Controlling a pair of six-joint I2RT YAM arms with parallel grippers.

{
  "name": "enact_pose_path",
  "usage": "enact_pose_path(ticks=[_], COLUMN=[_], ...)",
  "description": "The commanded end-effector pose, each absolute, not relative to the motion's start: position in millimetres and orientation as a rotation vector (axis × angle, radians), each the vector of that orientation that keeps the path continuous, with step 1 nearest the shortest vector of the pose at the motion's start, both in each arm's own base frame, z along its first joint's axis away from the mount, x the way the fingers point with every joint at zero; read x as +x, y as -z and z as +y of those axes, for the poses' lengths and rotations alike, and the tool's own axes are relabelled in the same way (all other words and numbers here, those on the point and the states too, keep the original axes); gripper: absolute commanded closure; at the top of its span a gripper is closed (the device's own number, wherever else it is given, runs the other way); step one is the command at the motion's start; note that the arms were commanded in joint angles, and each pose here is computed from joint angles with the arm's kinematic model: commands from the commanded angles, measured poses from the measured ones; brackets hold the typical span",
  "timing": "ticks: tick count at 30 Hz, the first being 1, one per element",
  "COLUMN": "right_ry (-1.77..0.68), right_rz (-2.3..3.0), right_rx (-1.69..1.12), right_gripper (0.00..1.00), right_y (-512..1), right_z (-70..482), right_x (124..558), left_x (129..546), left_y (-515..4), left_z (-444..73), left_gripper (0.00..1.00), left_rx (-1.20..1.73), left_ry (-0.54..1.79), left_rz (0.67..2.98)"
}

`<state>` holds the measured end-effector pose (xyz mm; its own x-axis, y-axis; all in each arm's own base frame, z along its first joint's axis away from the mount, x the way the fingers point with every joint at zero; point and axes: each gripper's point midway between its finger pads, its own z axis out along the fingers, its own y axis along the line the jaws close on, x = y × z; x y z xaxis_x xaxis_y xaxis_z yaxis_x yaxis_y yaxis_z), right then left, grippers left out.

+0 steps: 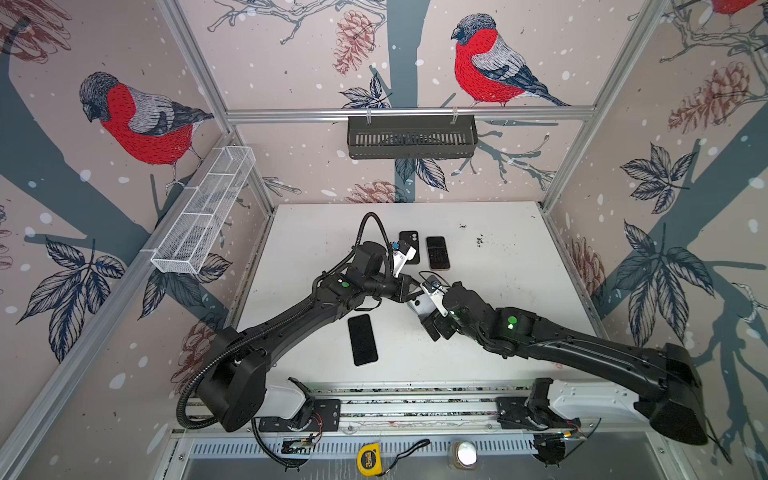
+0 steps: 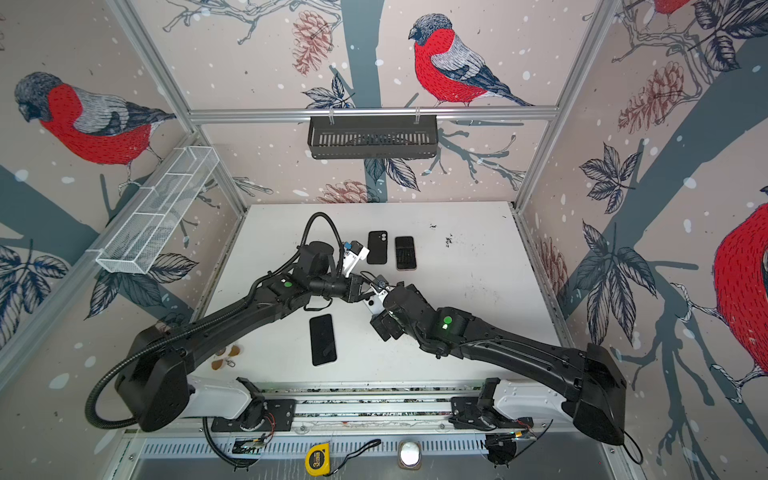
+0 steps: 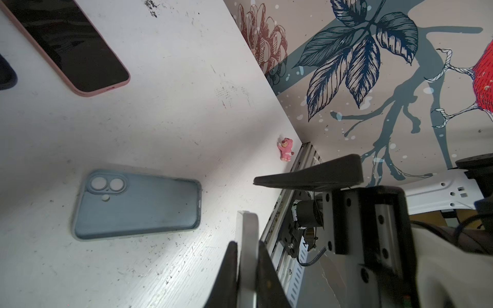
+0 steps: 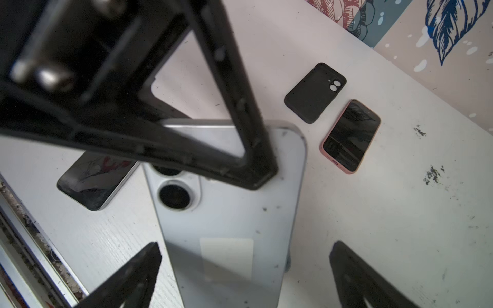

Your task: Put the phone into the phone case

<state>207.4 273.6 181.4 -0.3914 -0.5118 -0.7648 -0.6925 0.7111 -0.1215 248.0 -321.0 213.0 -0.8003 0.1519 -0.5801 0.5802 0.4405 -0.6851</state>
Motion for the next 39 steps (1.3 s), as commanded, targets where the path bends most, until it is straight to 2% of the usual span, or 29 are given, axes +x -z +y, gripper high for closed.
enact_pose_path(ticks=[1, 5, 15, 20, 24, 27, 31, 36, 39], right_ry=[-0.304, -0.378, -0.806, -0.941, -1.060, -1.254, -1.489, -1.605, -1.651], right_rz=[2.048, 2.019, 2.082, 2.066, 2.055, 2.020, 1.994, 2.053, 2.084], right_rx=[-0.793, -0.664, -0.332, -0.296, -0.305, -0.393, -0.453, -0.466, -0.461], right_gripper=[0.01, 0.01, 0.00, 0.02, 0.06, 0.09, 0.14, 0.18, 0.19], right_y=[-197, -210, -224, -231, -231, -235, -240, -231, -226], right_z=[267, 251, 205, 204, 212, 228, 247, 258, 262], right_x=[214, 220, 254, 255, 248, 231, 215, 208, 207], left_x=[258, 269, 279, 248, 200, 170, 160, 143, 116], left_y=[-224, -239, -287, -312, -324, -321, -316, -301, -282], left_z=[-315, -303, -259, -264, -273, -276, -272, -277, -288], left_gripper=[1.00, 1.00, 1.00, 1.00, 1.00, 1.00, 1.00, 1.00, 1.00], left_rx=[0.627, 0.595, 0.512, 0.741, 1.015, 1.166, 1.215, 1.301, 1.434], left_ry=[1.227, 1.136, 0.870, 0.777, 0.676, 0.566, 0.419, 0.153, 0.010], left_rz=[2.214, 2.178, 1.966, 1.702, 1.379, 1.178, 1.065, 0.891, 0.669])
